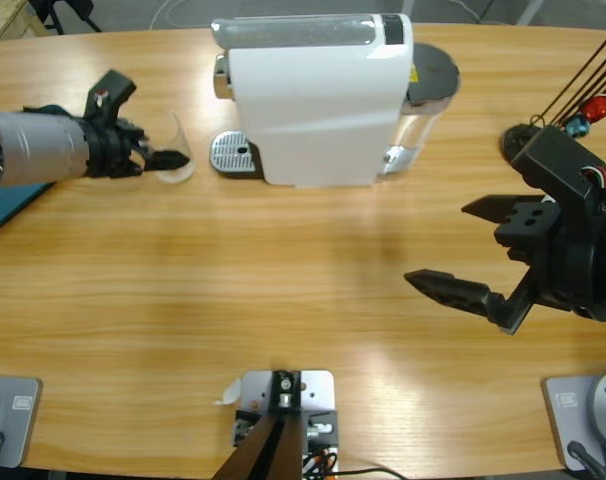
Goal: Pour coffee
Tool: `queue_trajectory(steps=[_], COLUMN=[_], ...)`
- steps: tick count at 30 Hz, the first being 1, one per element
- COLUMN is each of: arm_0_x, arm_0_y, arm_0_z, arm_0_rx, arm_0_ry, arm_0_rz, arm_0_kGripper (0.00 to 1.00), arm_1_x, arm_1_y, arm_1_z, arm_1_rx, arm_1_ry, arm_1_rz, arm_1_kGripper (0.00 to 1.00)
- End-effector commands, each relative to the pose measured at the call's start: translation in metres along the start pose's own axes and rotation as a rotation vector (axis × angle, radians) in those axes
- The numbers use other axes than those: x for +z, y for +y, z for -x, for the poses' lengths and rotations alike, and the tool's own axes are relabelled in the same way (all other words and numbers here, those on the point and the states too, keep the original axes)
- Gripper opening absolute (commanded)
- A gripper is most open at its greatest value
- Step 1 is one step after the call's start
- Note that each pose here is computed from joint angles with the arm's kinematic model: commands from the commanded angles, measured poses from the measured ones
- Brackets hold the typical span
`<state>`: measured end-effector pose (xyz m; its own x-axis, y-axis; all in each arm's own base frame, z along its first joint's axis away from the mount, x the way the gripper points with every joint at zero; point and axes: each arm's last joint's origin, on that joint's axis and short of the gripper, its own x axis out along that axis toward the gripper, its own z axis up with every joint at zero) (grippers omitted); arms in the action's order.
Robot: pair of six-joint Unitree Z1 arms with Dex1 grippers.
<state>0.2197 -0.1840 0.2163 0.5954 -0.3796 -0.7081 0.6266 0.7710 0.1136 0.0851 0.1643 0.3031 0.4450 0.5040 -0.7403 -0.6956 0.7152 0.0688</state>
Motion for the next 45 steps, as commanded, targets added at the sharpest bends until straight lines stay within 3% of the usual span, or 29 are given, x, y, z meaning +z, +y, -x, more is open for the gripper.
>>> queue_trajectory(steps=[1,12,25,26,27,28,29,32,45], arm_0_x=[0.024,0.040,0.041,0.041,0.040,0.040,0.040,0.036,0.034], arm_0_y=[-0.006,-0.028,-0.041,-0.041,-0.041,-0.041,-0.042,-0.042,-0.039], arm_0_z=[0.007,-0.052,-0.067,-0.067,-0.067,-0.067,-0.067,-0.065,-0.043], arm_0_rx=[-0.055,-0.127,-0.169,-0.170,-0.171,-0.173,-0.181,-0.204,-0.213], arm_0_ry=[-0.059,-0.006,0.002,0.005,0.008,0.008,0.011,0.018,-0.001], arm_0_rz=[-0.085,-0.118,-0.127,-0.126,-0.120,-0.115,-0.107,-0.096,-0.095], arm_0_kGripper=[0.000,0.000,0.004,0.116,0.547,0.830,0.960,1.000,1.000], arm_1_x=[-0.020,-0.028,-0.032,-0.032,-0.033,-0.033,-0.033,-0.034,-0.035], arm_1_y=[-0.009,-0.018,-0.020,-0.020,-0.020,-0.020,-0.020,-0.021,-0.021], arm_1_z=[0.008,0.014,0.016,0.017,0.017,0.018,0.018,0.020,0.020], arm_1_rx=[-0.005,-0.015,-0.009,-0.007,-0.005,-0.004,-0.003,0.000,0.005], arm_1_ry=[0.029,0.017,0.010,0.007,0.006,0.004,0.001,-0.002,-0.010], arm_1_rz=[0.033,0.025,0.023,0.022,0.022,0.021,0.021,0.020,0.019], arm_1_kGripper=[1.000,1.000,1.000,1.000,1.000,1.000,1.000,1.000,1.000])
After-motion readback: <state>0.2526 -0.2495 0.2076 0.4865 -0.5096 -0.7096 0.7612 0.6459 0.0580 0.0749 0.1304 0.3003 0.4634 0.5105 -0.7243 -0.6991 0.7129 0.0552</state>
